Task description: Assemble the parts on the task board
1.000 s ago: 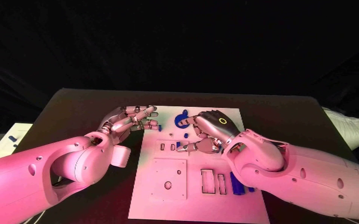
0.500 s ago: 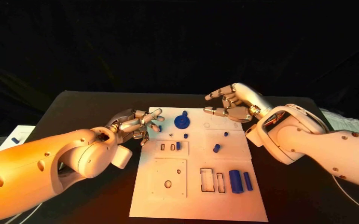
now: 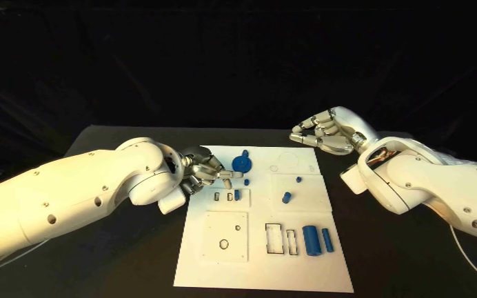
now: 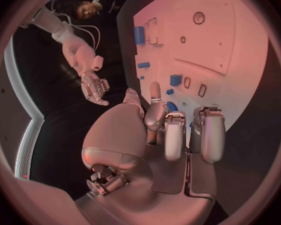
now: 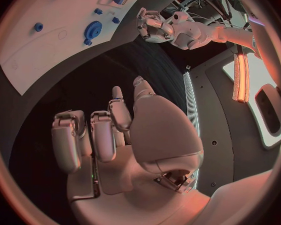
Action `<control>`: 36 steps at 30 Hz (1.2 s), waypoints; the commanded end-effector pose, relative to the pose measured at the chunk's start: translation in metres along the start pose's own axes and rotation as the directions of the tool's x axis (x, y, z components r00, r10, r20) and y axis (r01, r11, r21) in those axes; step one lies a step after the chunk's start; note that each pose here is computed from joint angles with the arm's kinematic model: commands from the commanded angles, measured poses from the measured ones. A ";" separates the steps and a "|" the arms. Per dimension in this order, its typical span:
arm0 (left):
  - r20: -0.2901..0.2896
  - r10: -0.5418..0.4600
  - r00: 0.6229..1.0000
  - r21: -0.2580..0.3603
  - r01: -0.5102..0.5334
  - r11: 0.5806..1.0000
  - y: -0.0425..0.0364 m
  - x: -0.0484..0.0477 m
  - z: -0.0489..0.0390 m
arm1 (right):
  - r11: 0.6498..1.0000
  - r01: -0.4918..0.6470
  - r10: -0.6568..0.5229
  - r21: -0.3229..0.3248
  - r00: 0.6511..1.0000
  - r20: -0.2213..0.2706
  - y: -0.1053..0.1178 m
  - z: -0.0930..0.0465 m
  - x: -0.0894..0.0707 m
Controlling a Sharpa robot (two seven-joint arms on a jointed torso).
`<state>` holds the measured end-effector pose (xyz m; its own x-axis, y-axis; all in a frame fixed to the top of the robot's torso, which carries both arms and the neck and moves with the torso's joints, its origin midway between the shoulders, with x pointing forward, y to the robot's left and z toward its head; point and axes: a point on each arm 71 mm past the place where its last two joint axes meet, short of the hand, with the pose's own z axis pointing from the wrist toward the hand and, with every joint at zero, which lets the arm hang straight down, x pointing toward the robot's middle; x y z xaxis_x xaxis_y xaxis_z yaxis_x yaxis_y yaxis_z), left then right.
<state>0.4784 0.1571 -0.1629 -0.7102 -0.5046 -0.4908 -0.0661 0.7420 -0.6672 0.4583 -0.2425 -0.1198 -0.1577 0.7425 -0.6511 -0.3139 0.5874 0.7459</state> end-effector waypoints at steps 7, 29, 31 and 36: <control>-0.026 0.276 0.961 -0.249 -0.274 0.929 -0.0030 -0.0016 0.0125 | 0.999 0.017 -0.017 0.051 1.000 -0.007 -0.006 0.000 0.002; -0.083 0.360 0.929 -0.289 -0.368 0.884 -0.0228 0.0066 0.0466 | 0.997 0.037 -0.036 0.063 0.999 -0.028 -0.006 0.002 0.007; -0.087 0.364 0.927 -0.290 -0.373 0.881 -0.0231 0.0070 0.0475 | 0.997 0.038 -0.036 0.064 0.999 -0.029 -0.006 0.002 0.007; -0.099 0.378 0.921 -0.292 -0.390 0.873 -0.0236 0.0078 0.0489 | 0.997 0.040 -0.038 0.065 0.999 -0.030 -0.007 0.002 0.007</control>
<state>0.5095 0.1104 -0.1764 -0.7358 -0.1880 -0.6506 0.0312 0.9503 -0.3099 0.4611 -0.2421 -0.1280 -0.1629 0.7232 -0.6711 -0.2536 0.6266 0.7369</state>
